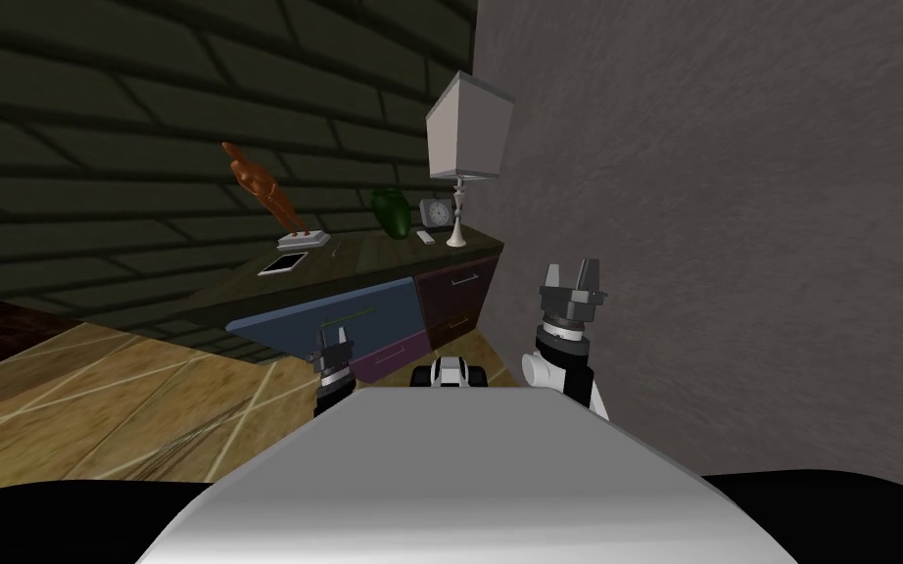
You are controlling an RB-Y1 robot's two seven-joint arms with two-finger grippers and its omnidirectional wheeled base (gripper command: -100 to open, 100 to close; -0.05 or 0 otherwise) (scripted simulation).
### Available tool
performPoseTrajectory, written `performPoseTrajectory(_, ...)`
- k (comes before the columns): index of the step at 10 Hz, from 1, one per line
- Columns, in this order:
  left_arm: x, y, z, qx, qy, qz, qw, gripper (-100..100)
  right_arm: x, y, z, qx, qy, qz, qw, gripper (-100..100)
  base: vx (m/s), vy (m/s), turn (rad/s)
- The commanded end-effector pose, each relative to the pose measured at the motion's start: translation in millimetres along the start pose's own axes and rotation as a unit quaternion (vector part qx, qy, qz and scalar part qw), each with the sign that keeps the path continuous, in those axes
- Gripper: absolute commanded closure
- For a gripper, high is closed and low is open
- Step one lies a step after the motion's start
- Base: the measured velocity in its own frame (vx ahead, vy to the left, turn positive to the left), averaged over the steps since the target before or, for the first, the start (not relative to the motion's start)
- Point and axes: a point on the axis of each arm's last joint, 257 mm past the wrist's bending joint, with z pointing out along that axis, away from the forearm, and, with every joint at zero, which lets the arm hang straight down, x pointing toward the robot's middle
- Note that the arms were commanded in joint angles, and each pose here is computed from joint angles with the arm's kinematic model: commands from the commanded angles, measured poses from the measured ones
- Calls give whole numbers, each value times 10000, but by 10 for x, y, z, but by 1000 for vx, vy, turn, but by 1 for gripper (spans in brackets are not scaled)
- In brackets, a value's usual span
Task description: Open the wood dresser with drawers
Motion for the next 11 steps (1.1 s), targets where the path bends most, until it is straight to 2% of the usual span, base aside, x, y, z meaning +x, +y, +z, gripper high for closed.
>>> performPoseTrajectory(1, -5, -21, 48, 1, 0, 2, 10000, -100, 0, 0, 0, 0, 0, 0, 10000, 0, 19, -52, 6)
performPoseTrajectory(2, -36, -87, 150, -10, 5, 4, 10000, -100, 0, 0, 0, 0, 0, 0, 10000, 0, 34, -34, 12)
performPoseTrajectory(5, -66, -191, 292, -17, 27, 1, 10000, -100, 0, 0, 0, 0, 1, -1, 10000, 0, 42, -20, 15)
performPoseTrajectory(6, -84, -156, 254, -17, 22, 5, 10000, -100, 0, 0, 0, 0, 1, -1, 10000, 0, 13, -17, 18)
performPoseTrajectory(7, -36, -87, 150, -10, 5, 4, 10000, 100, 0, 0, 0, 0, 1, -1, 10000, 0, -30, 24, -34)
performPoseTrajectory(9, -7, -18, 55, -8, -4, 2, 10000, 100, 0, 0, 0, 0, 1, -1, 10000, 0, -46, 37, -29)
performPoseTrajectory(10, -6, -51, 108, 7, 23, 10, 10000, 100, 0, 0, 0, 0, 1, -1, 10000, 0, -20, 4, -16)
performPoseTrajectory(11, -27, 37, 195, 33, 35, 98, 9999, 100, 0, 0, 0, 0, 1, -1, 10000, 0, -94, 2, -21)
